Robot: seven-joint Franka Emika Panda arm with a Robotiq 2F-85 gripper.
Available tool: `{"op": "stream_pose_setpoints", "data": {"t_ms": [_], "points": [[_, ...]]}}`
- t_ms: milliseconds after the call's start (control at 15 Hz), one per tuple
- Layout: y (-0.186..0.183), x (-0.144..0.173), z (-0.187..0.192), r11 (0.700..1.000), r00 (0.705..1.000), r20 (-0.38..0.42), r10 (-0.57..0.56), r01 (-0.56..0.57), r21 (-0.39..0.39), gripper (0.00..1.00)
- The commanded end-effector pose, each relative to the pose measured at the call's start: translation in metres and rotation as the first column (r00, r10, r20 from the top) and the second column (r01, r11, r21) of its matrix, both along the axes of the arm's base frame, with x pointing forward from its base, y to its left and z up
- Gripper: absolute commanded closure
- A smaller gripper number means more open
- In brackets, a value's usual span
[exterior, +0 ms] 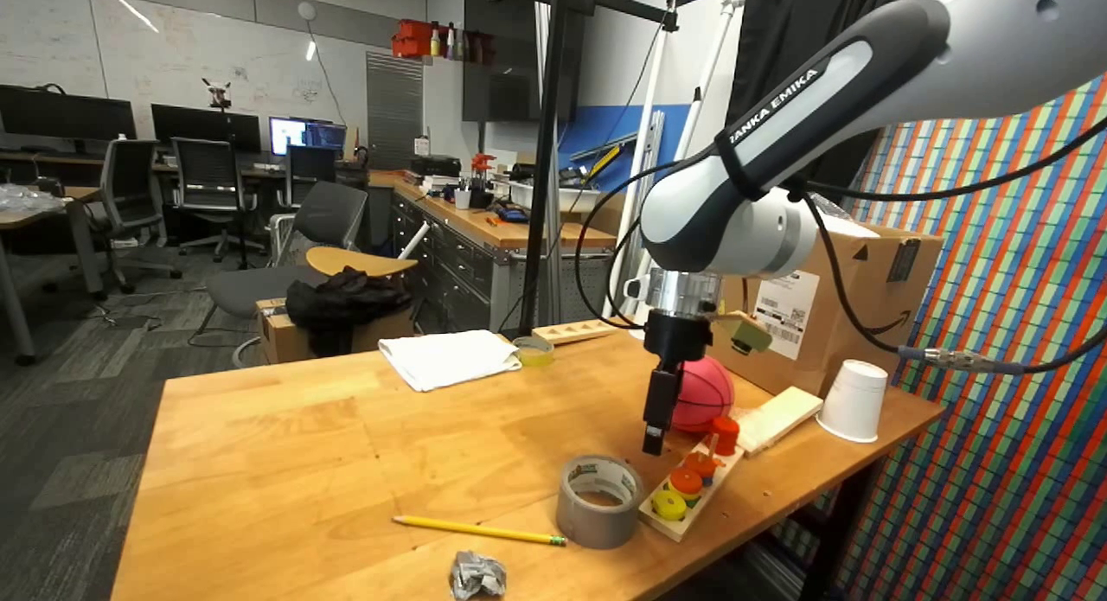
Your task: Hit the ball around and it was not very smooth
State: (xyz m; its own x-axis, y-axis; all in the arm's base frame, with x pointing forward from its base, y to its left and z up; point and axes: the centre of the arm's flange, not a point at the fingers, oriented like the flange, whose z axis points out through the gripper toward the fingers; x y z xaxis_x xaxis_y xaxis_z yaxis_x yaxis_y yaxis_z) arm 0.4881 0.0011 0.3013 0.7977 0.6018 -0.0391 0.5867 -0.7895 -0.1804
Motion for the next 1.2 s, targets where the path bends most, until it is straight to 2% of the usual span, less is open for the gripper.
{"op": "stream_pose_setpoints", "data": {"t_ms": [0, 133, 333, 467, 667, 733, 933, 1067, 1133], "points": [[-0.017, 0.025, -0.003, 0.998, 0.998, 0.054, 0.012, -0.009, -0.055, 0.00], [-0.042, 0.042, 0.008, 0.987, 0.992, 0.119, 0.039, -0.020, -0.160, 0.00], [-0.090, 0.056, 0.064, 0.951, 0.973, 0.217, 0.080, -0.010, -0.308, 0.00], [-0.109, 0.047, 0.109, 0.929, 0.950, 0.297, 0.099, 0.018, -0.370, 0.00], [-0.110, 0.024, 0.133, 0.900, 0.897, 0.421, 0.139, 0.063, -0.431, 0.00], [-0.106, 0.019, 0.135, 0.891, 0.878, 0.455, 0.149, 0.080, -0.446, 0.00], [-0.083, 0.002, 0.126, 0.897, 0.867, 0.473, 0.158, 0.075, -0.436, 0.00], [-0.063, -0.008, 0.116, 0.923, 0.883, 0.450, 0.132, 0.056, -0.382, 0.00], [-0.051, -0.014, 0.111, 0.947, 0.896, 0.430, 0.111, 0.037, -0.320, 0.00]]}}
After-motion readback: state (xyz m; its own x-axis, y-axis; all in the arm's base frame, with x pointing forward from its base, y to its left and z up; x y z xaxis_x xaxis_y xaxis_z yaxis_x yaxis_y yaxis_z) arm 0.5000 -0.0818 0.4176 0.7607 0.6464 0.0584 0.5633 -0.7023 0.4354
